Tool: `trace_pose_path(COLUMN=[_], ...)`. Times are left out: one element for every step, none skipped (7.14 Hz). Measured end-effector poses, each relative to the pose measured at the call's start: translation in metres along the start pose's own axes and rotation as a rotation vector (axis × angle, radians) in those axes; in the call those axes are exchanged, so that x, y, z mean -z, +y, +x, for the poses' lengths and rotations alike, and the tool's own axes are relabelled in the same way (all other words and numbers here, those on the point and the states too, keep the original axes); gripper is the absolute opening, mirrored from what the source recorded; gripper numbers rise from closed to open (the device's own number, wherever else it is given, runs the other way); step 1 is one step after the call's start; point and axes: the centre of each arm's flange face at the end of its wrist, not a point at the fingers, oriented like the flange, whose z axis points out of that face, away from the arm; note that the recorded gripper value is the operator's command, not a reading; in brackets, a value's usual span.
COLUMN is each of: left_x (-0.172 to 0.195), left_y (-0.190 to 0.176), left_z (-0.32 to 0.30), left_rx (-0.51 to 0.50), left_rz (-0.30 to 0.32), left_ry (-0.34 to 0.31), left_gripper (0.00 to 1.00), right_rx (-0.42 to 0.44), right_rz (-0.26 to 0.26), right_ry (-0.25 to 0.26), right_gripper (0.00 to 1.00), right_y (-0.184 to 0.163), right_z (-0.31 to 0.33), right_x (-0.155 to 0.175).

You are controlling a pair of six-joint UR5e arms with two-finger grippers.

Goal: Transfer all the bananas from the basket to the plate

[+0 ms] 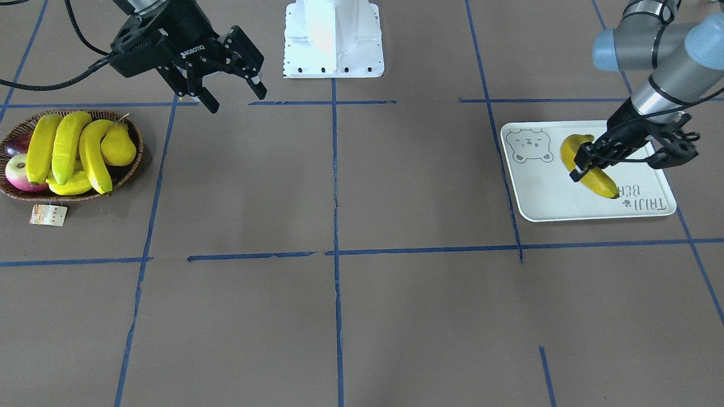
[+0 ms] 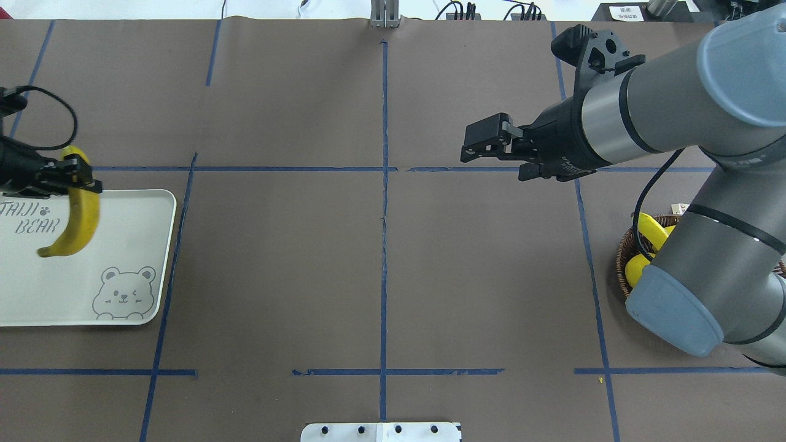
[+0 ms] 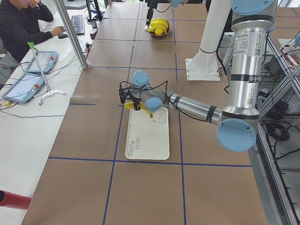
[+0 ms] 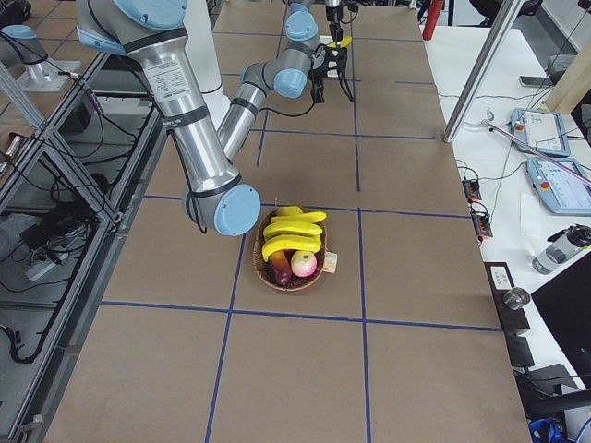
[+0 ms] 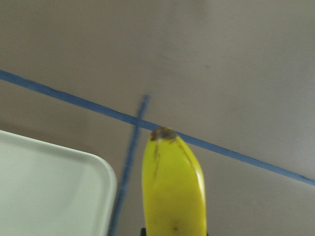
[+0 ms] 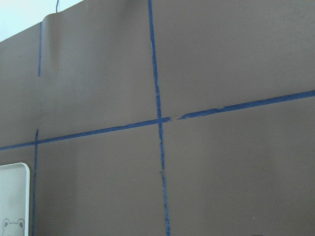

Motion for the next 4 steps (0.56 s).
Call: trace_pose_path(left_x=[-0.007,-0.016,-0.024,-0.03], left_y=[0.004,0.006,0.008,0.012], left_z=[-0.04,-0.067,-0.089,-0.107], left_rx=[-0.023,-0.014,0.008,0.027], left_rz=[-0.015,-0.03,-0.042,-0.052], left_ry=[-0.051,-0.089,-0.121,-0.147], left_gripper=[0.0,0.0,0.0,0.0], right_rx=[0.0,0.012,0.021,0.026], right_rz=[0.0,-0.001,-0.002,-0.002], right_ry=[0.03,0.059,0.08,0.088], right_gripper=[1.0,1.0,1.0,1.0], right_y=[-0.003,-0.006,-0.008,-0.009], right_z=[0.013,0.026,0.035,0.038], right_x=[-0.004,-0.007,-0.009,-0.01])
